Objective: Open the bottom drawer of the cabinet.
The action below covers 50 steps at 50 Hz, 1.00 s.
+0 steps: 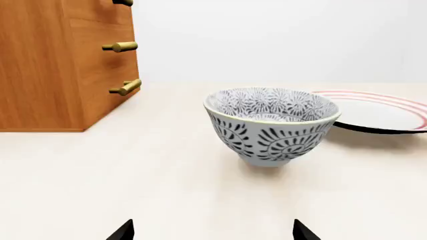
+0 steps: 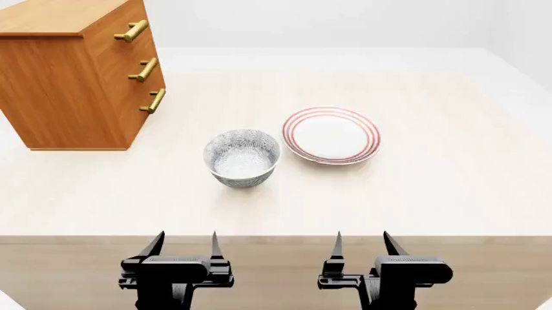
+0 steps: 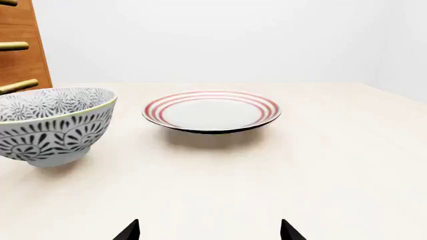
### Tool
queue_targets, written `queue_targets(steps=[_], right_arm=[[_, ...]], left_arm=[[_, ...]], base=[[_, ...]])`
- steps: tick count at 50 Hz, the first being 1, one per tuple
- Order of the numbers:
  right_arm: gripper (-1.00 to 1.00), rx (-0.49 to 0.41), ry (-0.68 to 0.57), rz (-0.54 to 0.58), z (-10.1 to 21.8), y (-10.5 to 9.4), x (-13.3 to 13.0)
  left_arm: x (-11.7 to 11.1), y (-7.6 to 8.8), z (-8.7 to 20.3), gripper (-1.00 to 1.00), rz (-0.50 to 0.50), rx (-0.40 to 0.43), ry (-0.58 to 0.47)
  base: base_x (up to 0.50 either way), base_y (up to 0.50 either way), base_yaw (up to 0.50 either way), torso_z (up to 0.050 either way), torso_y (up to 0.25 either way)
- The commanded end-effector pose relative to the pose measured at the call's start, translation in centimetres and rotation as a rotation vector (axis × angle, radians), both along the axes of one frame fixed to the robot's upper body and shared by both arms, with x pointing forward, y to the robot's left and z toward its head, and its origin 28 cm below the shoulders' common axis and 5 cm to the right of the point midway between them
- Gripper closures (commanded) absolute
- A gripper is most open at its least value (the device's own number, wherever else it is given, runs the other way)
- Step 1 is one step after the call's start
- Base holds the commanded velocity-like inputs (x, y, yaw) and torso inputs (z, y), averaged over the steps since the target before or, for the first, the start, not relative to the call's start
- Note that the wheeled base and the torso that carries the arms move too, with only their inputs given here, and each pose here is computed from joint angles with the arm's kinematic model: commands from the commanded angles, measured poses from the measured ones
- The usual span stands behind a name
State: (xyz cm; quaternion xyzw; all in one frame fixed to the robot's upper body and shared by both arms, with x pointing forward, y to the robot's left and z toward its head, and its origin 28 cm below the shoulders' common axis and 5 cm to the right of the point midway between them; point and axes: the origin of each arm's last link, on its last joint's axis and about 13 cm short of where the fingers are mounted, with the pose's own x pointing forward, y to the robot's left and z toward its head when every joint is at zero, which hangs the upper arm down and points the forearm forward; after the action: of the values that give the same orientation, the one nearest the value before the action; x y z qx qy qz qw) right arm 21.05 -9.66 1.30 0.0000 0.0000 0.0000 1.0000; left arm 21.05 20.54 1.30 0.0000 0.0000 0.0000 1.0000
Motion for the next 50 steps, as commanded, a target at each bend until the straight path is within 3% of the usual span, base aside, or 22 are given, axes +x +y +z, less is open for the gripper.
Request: queue_targets(steps=[1, 11, 21, 23, 25, 34, 38, 40, 41, 42, 45, 50], right_arm=[[-1.0, 0.007, 0.002, 0.007, 0.0, 0.0, -0.1], [-1.0, 0.036, 0.009, 0.011, 0.2, 0.1, -0.2], [-1.0, 0.023, 0.009, 0.016, 0.1, 0.3, -0.3], [-1.0, 0.087, 0.024, 0.035, 0.2, 0.3, -0.4], [-1.0, 0.042, 0.013, 0.022, 0.2, 0.3, -0.3], [-1.0, 0.011, 0.012, 0.033, 0.7, 0.3, -0.3], [-1.0, -0.022, -0.001, 0.054, 3.5, 0.4, 0.1], [-1.0, -0.043, -0.03, 0.06, 7.1, 0.4, 0.7], [-1.0, -0.043, -0.03, 0.06, 7.1, 0.4, 0.7], [-1.0, -0.051, -0.065, 0.08, 10.0, 0.4, 1.1], [-1.0, -0.018, -0.085, 0.132, 13.3, 0.3, 1.1], [-1.0, -0.032, -0.123, 0.115, 14.1, 0.4, 1.3]], left_arm=[[-0.1, 0.0, -0.2, -1.0, -0.005, 0.002, 0.007], [0.0, 0.1, -0.5, -1.0, -0.005, 0.01, 0.016], [0.0, 0.3, -0.6, -1.0, 0.003, 0.017, 0.016], [0.0, 0.3, -0.6, -1.0, 0.004, 0.016, 0.016], [0.0, 0.3, -0.6, -1.0, 0.002, 0.017, 0.016], [0.1, 0.2, -0.1, -1.0, -0.006, 0.018, 0.021], [0.6, 0.3, 2.7, -1.0, -0.021, 0.054, 0.006], [1.3, 0.5, 5.8, -1.0, -0.025, 0.076, 0.003], [1.6, 0.5, 6.9, -1.0, -0.023, 0.09, -0.013], [2.2, 0.6, 9.7, -1.0, -0.041, 0.079, -0.039], [2.5, 0.7, 12.8, -1.0, -0.057, 0.091, -0.109], [2.7, 0.6, 12.5, -1.0, -0.056, 0.1, -0.108]], base=[[0.0, 0.0, 0.0, 0.0, 0.0], [0.0, 0.0, 0.0, 0.0, 0.0], [0.0, 0.49, 0.0, 0.0, 0.0], [0.0, 0.25, 0.0, 0.0, 0.0], [0.0, 0.0, 0.0, 0.0, 0.0], [0.0, 0.0, 0.0, 0.0, 0.0], [0.0, 0.0, 0.0, 0.0, 0.0], [0.0, 0.0, 0.0, 0.0, 0.0], [0.0, 0.0, 0.0, 0.0, 0.0], [0.0, 0.0, 0.0, 0.0, 0.0], [0.0, 0.0, 0.0, 0.0, 0.0], [0.24, 0.0, 0.0, 0.0, 0.0]])
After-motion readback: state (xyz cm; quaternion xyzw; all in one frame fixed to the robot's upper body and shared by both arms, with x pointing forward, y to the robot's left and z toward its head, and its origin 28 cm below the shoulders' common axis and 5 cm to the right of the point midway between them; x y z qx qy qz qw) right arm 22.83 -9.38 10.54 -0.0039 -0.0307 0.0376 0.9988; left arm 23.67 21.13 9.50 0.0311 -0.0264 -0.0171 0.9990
